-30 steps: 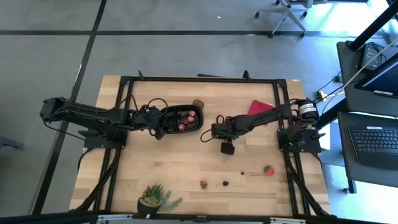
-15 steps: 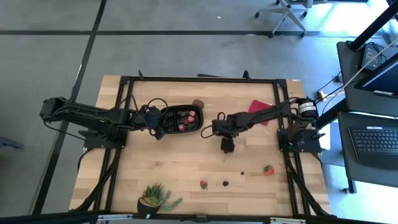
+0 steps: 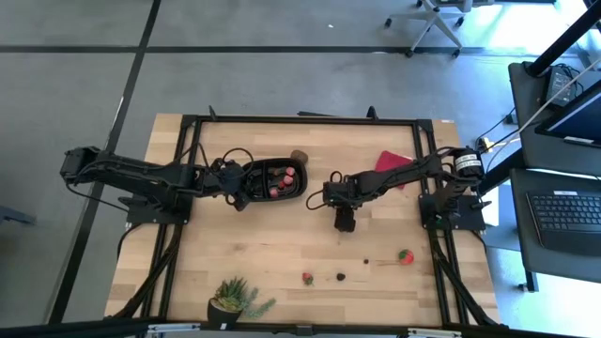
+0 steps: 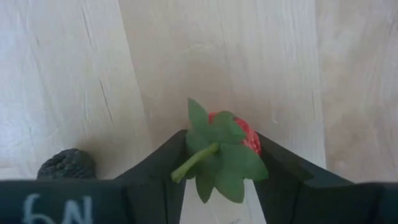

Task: Pick and placing Produce into tupperware
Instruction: Put the red strawberry into the black bin

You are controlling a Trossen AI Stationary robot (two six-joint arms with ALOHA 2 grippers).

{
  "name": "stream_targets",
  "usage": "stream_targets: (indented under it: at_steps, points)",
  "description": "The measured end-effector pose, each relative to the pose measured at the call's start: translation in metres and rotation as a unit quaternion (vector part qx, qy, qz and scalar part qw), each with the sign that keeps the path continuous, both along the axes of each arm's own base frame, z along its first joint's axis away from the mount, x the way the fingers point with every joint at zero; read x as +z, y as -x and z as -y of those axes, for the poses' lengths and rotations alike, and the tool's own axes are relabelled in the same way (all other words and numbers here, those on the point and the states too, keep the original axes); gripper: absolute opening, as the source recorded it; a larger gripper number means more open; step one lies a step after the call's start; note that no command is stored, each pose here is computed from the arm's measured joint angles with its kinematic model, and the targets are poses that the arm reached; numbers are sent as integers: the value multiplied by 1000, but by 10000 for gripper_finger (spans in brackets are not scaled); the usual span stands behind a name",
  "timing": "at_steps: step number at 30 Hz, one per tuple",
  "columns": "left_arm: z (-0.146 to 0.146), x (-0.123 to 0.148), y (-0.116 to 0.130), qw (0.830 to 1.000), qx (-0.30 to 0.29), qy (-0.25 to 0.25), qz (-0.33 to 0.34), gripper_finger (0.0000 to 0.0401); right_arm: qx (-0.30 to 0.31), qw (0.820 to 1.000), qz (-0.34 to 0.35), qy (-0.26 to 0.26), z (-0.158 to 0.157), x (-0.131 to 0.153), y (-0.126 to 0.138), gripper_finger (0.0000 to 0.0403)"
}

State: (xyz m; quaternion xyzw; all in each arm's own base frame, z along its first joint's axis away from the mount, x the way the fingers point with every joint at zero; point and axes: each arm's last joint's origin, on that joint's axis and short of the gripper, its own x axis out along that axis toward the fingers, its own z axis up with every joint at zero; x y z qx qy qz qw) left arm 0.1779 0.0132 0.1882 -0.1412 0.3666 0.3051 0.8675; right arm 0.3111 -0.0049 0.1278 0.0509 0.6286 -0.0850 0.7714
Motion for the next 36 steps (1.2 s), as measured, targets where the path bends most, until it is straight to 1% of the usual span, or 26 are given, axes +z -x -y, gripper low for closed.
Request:
stream_targets:
  at_steps: [10,14,17,22,25,28,31,32,34,36]
  points:
    - [0,0,0,1000,0,0,0,179,0,1000,2,1,0,0,-1,154]
    - [0,0,0,1000,0,0,0,179,9,1000,3,5,0,9,-10,150]
    - [0,0,0,1000,0,0,0,179,17,998,54,27,3,28,-29,154]
    - [0,0,0,1000,0,0,0,179,42,990,128,36,6,64,-54,154]
    - [0,0,0,1000,0,0,0,179,61,979,189,51,11,85,-69,152]
    - [0,0,0,1000,0,0,0,179,75,959,263,74,20,98,-85,155]
    - [0,0,0,1000,0,0,0,179,68,939,326,89,32,101,-100,157]
    - [0,0,0,1000,0,0,0,179,64,935,337,93,37,99,-103,157]
    - [0,0,0,1000,0,0,0,179,56,932,345,95,46,91,-108,156]
    - [0,0,0,1000,0,0,0,179,39,938,333,91,54,81,-110,155]
